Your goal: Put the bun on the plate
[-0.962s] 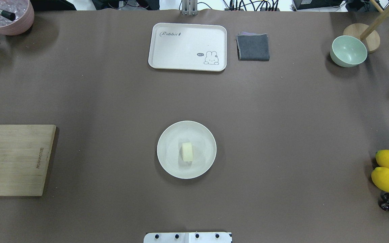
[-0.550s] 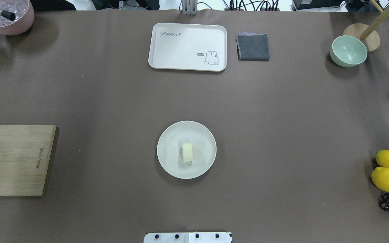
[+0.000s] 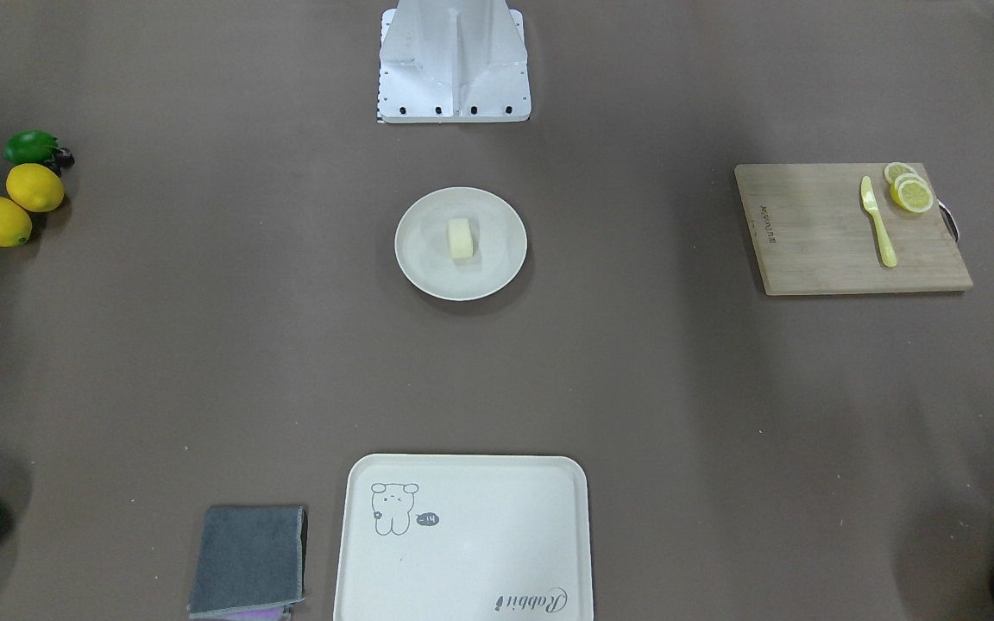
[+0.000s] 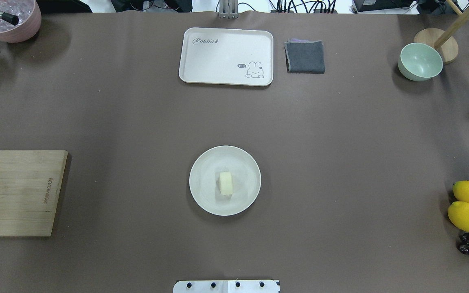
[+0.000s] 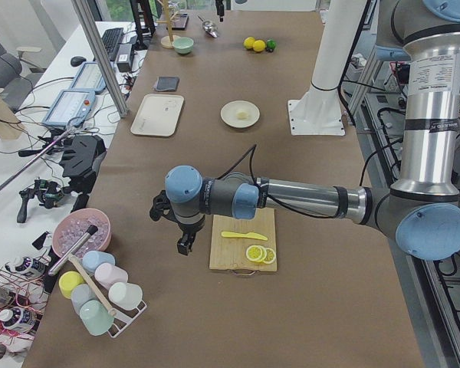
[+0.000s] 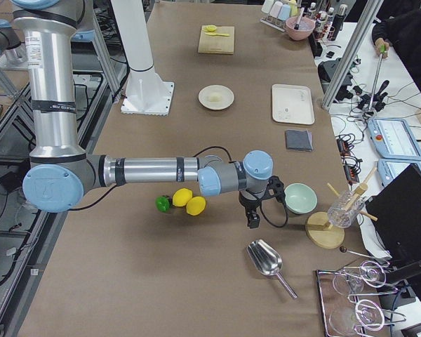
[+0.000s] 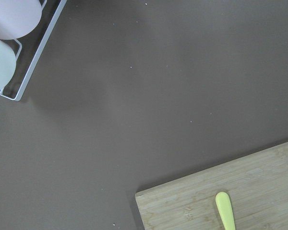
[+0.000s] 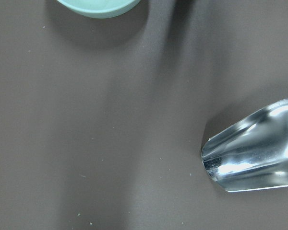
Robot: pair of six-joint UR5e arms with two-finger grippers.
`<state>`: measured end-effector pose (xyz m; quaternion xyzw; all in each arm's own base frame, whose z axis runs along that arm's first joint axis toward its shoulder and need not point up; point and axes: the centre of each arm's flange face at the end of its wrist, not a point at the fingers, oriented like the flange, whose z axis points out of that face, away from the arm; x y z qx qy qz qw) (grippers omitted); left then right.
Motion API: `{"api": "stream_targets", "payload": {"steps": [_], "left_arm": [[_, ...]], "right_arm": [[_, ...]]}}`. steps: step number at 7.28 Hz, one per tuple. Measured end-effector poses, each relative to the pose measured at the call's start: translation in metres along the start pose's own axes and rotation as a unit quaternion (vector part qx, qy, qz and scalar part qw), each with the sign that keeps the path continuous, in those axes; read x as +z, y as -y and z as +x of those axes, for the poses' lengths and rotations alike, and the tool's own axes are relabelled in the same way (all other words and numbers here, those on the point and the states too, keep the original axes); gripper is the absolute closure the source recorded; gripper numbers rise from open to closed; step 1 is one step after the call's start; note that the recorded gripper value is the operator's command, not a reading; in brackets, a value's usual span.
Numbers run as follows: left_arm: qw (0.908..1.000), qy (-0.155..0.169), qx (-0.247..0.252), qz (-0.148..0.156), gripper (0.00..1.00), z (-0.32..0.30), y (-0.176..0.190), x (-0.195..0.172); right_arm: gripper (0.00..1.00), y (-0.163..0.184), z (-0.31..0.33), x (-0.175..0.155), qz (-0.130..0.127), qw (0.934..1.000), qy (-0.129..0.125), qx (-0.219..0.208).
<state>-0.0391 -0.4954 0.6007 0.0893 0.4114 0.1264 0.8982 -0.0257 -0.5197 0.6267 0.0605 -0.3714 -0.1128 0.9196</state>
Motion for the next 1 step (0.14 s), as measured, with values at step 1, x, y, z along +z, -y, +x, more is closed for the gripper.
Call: {"api": "stream_targets", "payload": {"steps": [1], "left_arm": [[1.0, 0.0, 0.001, 0.001, 0.02, 0.0003, 0.0016, -0.0005]], "right_arm": [[0.0, 0.0019, -0.0014, 0.0005, 0.0, 1.0, 0.0, 0.0]]}}
